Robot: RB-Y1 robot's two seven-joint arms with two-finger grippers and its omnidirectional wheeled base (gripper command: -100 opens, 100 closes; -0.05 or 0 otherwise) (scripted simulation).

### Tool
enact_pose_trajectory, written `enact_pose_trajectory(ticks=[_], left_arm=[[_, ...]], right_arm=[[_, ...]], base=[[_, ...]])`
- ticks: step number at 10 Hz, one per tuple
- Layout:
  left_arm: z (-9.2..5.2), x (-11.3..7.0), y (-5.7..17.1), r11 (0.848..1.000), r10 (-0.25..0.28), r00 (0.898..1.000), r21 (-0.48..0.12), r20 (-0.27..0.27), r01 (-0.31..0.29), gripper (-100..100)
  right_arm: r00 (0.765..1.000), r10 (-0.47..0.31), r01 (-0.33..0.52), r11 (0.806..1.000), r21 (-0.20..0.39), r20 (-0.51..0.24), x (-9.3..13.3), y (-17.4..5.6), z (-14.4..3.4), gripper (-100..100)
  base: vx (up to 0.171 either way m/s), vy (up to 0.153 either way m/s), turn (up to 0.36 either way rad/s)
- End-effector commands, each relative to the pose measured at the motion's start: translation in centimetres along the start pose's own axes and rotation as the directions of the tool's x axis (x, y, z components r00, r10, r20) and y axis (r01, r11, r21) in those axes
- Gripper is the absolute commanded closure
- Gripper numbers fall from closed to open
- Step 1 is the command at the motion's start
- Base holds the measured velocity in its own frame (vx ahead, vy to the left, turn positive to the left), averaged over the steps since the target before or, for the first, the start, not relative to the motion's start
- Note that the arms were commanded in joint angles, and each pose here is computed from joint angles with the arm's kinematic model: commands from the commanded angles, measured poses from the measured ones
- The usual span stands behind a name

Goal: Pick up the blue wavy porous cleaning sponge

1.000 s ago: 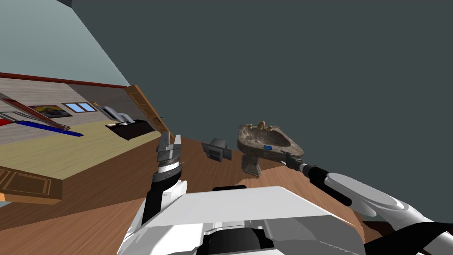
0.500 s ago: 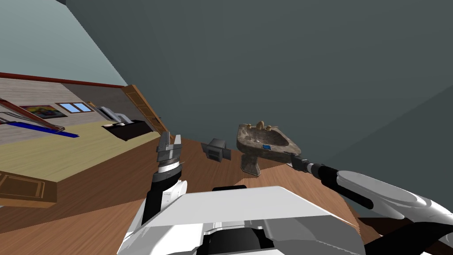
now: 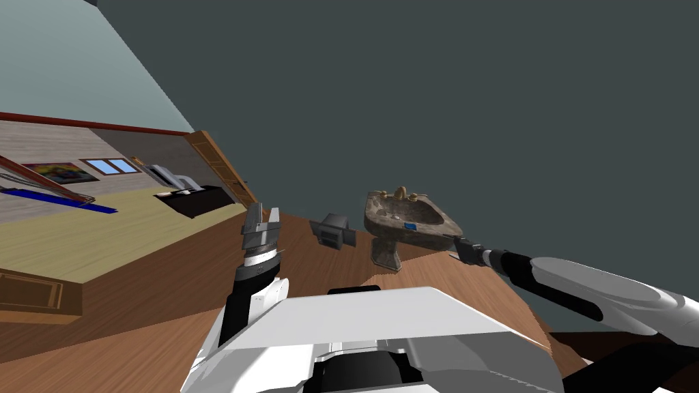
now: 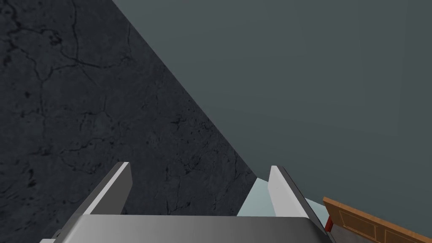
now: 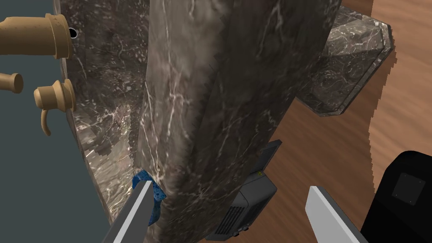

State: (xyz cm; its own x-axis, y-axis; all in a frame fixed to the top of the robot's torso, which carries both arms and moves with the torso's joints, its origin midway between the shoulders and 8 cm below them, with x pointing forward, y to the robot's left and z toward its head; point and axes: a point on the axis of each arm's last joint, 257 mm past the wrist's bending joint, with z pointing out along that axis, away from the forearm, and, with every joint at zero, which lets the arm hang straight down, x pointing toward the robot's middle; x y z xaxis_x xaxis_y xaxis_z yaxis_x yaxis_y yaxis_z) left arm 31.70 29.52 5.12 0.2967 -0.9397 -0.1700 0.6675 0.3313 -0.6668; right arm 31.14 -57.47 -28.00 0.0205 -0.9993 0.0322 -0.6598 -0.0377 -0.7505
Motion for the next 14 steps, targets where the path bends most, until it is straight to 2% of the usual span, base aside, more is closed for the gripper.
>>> enact_pose_trajectory(ticks=[1,4,5,6,7,8,10,11,13,14], left_arm=[[0.0,0.0,0.0,1.0,0.0,1.0,0.0,0.0,0.0,0],[0.0,0.0,0.0,1.0,0.0,1.0,0.0,0.0,0.0,0],[0.0,0.0,0.0,1.0,0.0,1.0,0.0,0.0,0.0,0],[0.0,0.0,0.0,1.0,0.0,1.0,0.0,0.0,0.0,0],[0.0,0.0,0.0,1.0,0.0,1.0,0.0,0.0,0.0,0],[0.0,0.0,0.0,1.0,0.0,1.0,0.0,0.0,0.0,0],[0.0,0.0,0.0,1.0,0.0,1.0,0.0,0.0,0.0,0],[0.0,0.0,0.0,1.0,0.0,1.0,0.0,0.0,0.0,0],[0.0,0.0,0.0,1.0,0.0,1.0,0.0,0.0,0.0,0],[0.0,0.0,0.0,1.0,0.0,1.0,0.0,0.0,0.0,0]], right_arm=[[1.0,0.002,-0.002,0.999,-0.043,0.005,0.6,0.3,-0.6,-100],[1.0,-0.013,0.014,0.996,-0.085,0.009,1.3,0.1,-1.2,-100],[1.0,-0.004,0.006,0.993,-0.121,0.012,1.8,0.4,-1.7,-100],[1.0,-0.012,0.014,0.992,-0.123,0.012,1.9,0.2,-1.7,-100],[1.0,-0.001,0.003,0.987,-0.159,0.014,2.3,0.4,-2.2,-100],[1.0,-0.008,0.01,0.987,-0.161,0.014,2.3,0.3,-2.2,-100],[0.999,0.031,-0.028,0.973,-0.228,0.011,3.1,1.0,-3.1,-100],[1.0,0.014,-0.011,0.973,-0.233,0.012,3.1,0.5,-3.1,-100],[0.998,0.067,-0.064,0.954,-0.293,-0.002,3.7,1.2,-4.0,-100],[0.999,0.052,-0.049,0.954,-0.297,0.0,3.8,0.8,-3.9,-100]], base=[[0.003,-0.002,-0.013],[0.004,0.001,-0.004],[0.01,0.005,-0.007],[0.01,0.005,-0.004],[0.015,0.012,0.001],[0.014,0.01,-0.001],[0.025,0.023,0.012],[0.03,0.026,0.002],[0.045,0.034,0.025],[0.036,0.034,0.01]])
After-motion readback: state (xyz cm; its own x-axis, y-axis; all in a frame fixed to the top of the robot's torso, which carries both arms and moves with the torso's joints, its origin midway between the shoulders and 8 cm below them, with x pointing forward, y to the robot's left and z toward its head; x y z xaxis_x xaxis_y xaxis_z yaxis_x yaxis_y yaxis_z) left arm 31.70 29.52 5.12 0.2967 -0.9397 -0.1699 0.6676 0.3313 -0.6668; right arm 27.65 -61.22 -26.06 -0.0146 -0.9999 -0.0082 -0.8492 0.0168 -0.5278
